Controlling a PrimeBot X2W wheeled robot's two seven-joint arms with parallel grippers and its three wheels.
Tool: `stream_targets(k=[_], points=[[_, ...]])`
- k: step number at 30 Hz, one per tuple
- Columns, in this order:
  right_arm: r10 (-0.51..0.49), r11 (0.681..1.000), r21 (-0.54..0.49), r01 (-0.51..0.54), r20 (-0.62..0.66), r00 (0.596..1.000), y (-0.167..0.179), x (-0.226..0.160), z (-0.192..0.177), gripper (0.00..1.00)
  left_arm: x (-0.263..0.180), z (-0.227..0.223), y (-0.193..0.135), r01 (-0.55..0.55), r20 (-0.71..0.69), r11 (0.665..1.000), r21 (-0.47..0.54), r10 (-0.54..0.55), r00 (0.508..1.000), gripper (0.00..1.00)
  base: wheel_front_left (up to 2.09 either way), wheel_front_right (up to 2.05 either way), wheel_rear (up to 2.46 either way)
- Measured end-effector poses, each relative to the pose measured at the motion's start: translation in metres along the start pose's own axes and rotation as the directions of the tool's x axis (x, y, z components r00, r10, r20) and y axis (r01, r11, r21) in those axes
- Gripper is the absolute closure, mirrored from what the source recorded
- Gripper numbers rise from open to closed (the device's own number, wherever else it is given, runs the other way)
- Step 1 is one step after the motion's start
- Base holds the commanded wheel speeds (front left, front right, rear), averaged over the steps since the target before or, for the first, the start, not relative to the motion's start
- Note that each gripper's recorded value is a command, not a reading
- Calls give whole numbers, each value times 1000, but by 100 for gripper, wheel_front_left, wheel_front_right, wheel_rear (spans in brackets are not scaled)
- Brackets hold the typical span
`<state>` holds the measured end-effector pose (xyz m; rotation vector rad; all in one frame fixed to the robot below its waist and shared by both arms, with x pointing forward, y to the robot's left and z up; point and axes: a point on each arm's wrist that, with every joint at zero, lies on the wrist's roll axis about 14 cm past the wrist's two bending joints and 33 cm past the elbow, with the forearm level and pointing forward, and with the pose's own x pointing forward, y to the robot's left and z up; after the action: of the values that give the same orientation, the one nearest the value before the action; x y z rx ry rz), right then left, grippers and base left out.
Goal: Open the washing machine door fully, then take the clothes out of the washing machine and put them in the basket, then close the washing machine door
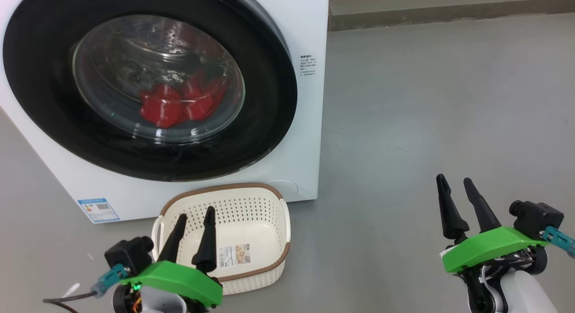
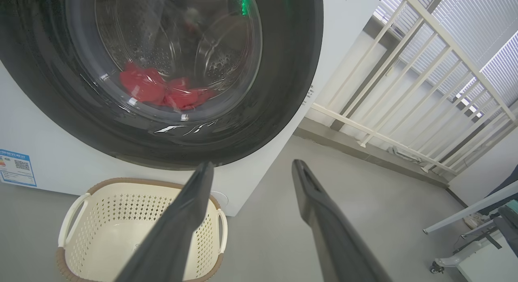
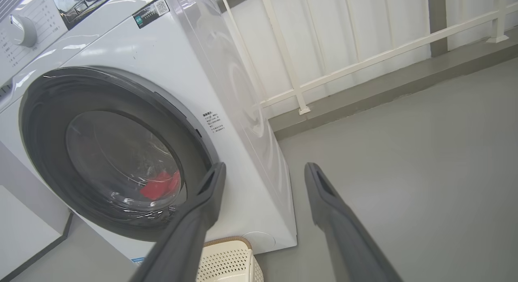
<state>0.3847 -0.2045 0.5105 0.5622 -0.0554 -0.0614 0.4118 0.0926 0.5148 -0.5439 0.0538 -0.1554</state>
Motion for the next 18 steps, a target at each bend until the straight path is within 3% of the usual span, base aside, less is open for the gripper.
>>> stream_targets(k=[18], points=[[71,980,-191,-61,48,996,17,10,14,0,8,16,-19,40,73,979,202,-56,996,0,0,0,0]])
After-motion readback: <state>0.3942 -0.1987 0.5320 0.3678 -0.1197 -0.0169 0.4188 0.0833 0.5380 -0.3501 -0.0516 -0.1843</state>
